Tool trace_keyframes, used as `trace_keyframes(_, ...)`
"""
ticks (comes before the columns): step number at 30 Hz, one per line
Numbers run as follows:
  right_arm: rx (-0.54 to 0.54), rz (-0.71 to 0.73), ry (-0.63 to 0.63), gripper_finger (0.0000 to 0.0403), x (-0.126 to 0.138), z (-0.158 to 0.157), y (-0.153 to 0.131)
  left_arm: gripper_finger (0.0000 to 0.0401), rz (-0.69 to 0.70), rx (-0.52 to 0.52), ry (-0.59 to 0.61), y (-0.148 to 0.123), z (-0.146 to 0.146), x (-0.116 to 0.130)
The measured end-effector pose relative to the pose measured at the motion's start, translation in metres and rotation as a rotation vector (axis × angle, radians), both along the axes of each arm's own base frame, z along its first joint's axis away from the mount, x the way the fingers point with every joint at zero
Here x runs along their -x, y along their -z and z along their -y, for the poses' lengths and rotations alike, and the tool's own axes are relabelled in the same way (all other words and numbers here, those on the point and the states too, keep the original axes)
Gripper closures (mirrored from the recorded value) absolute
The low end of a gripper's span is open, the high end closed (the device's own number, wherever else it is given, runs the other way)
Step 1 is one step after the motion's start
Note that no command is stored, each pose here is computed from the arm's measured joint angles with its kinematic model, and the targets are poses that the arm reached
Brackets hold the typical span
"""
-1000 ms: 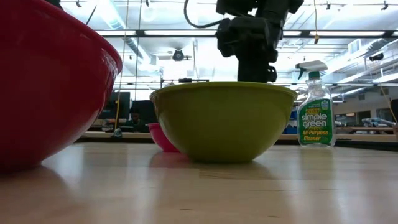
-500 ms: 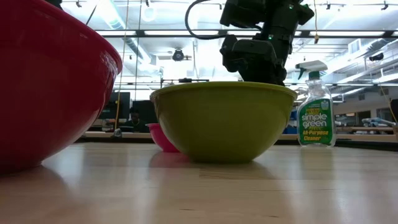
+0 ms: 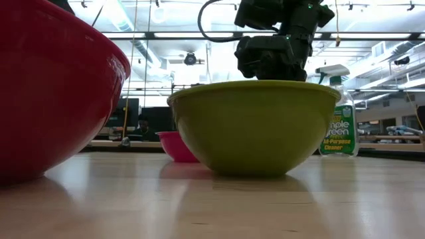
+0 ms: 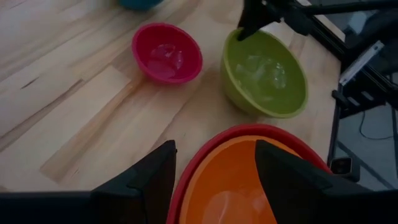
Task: Nest bowls inside each other
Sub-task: Stack the green bowl on top of the orange bowl
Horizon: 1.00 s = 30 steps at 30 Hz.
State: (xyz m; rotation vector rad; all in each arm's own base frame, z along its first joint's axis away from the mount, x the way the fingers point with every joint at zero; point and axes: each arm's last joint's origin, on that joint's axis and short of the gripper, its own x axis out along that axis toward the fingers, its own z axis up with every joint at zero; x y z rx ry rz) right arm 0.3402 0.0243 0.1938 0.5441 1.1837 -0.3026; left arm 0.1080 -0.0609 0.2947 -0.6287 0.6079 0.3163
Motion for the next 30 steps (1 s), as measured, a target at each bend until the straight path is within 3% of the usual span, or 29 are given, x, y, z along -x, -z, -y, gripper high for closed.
trace_keyframes(9,-0.027,0.071,0.007,0.0375,-0.012,-0.001,-0.023,0.0180,0.002,-0.015,0.026,-0.001,0.001,0.000)
trace_keyframes(20,-0.016,0.300,0.038,0.0371,-0.041,-0.006,-0.096,0.0180,0.118,-0.124,0.114,-0.029,0.000,0.003)
trace_keyframes(30,0.018,0.363,-0.012,0.0370,-0.108,-0.033,-0.118,0.0180,0.171,-0.104,0.115,-0.035,0.000,0.003)
